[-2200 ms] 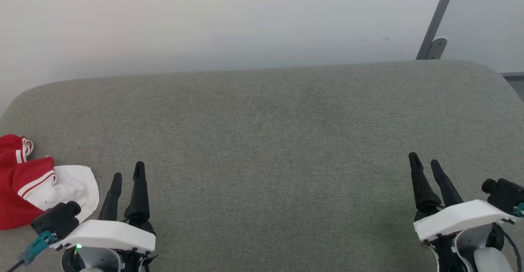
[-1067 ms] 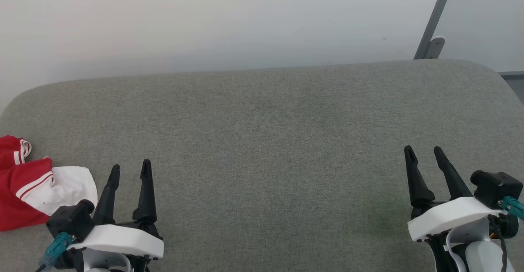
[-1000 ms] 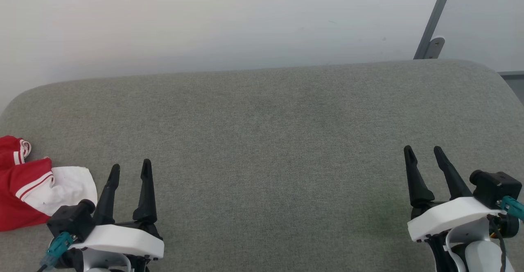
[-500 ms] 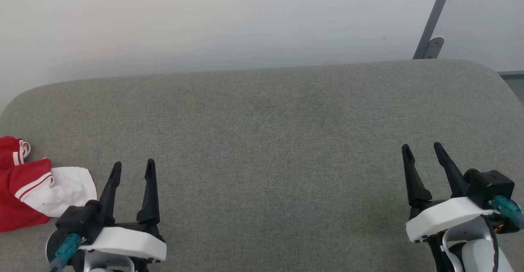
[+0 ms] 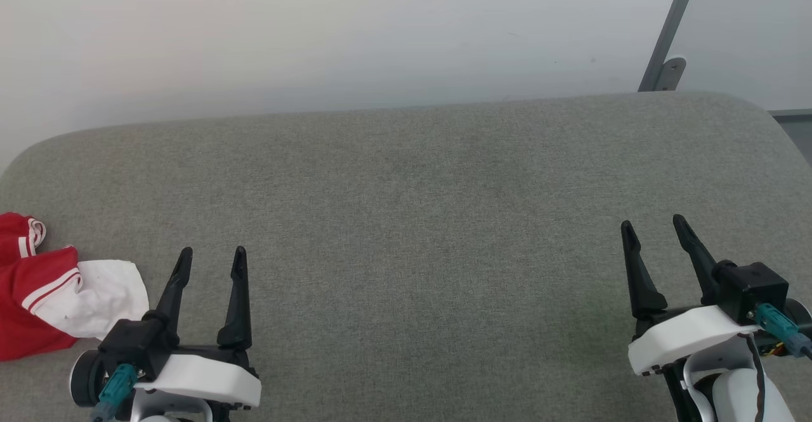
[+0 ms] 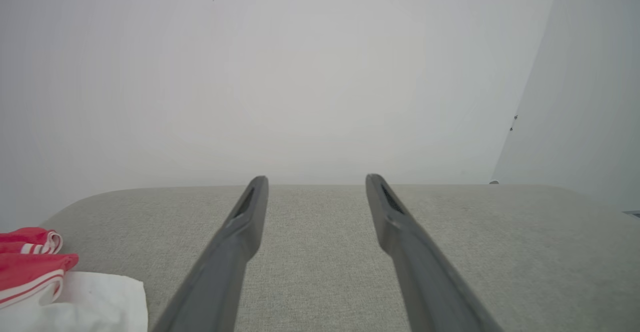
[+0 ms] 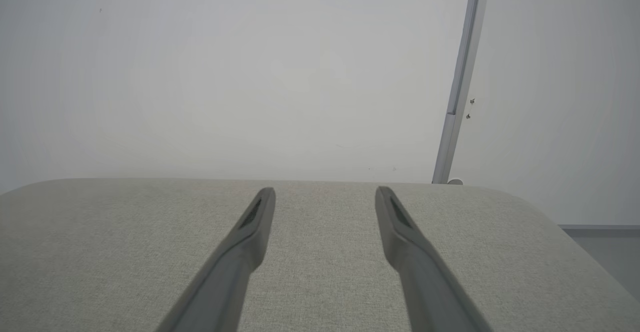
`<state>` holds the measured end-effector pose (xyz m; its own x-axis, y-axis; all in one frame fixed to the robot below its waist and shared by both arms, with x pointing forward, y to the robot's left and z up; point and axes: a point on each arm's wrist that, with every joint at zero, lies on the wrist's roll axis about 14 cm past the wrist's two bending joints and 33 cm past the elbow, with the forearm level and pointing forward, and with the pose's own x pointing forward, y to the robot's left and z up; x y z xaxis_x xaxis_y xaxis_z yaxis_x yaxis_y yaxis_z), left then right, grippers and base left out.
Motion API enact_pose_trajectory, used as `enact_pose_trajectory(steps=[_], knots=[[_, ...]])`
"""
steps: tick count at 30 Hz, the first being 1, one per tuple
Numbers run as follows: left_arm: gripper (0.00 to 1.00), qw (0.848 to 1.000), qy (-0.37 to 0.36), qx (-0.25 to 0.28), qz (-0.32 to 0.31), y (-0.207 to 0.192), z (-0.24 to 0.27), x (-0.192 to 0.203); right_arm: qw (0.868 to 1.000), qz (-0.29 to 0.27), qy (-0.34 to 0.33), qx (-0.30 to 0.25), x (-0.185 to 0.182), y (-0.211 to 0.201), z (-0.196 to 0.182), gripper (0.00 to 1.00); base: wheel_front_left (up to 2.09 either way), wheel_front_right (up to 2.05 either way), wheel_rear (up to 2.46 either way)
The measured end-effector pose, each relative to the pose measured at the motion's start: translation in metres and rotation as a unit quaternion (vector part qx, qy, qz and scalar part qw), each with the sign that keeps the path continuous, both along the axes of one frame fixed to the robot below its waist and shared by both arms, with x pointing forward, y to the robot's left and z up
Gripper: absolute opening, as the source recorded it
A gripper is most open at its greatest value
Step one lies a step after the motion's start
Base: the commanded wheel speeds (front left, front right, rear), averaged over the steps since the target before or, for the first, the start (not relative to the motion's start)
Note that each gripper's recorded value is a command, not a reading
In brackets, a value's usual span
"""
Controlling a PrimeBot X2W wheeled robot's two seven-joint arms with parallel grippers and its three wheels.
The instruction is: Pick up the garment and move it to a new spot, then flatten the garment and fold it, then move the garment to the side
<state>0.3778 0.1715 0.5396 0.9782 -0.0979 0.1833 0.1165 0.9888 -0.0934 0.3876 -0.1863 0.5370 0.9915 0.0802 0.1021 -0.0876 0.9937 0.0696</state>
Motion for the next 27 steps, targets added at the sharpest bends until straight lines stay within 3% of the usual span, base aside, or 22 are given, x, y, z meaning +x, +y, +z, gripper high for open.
enact_pose_trajectory(steps=[14,27], knots=[[1.00,1.000,0.007,-0.013,0.012,0.008,-0.005,-0.003,1.000,0.008,-0.004,-0.002,0.002,0.007,0.003,1.00,0.00,0.00,0.00],[1.00,0.989,0.004,-0.035,0.146,0.087,-0.005,-0.045,0.992,0.123,-0.006,-0.004,0.017,0.087,0.007,1.00,0.00,0.00,0.00]])
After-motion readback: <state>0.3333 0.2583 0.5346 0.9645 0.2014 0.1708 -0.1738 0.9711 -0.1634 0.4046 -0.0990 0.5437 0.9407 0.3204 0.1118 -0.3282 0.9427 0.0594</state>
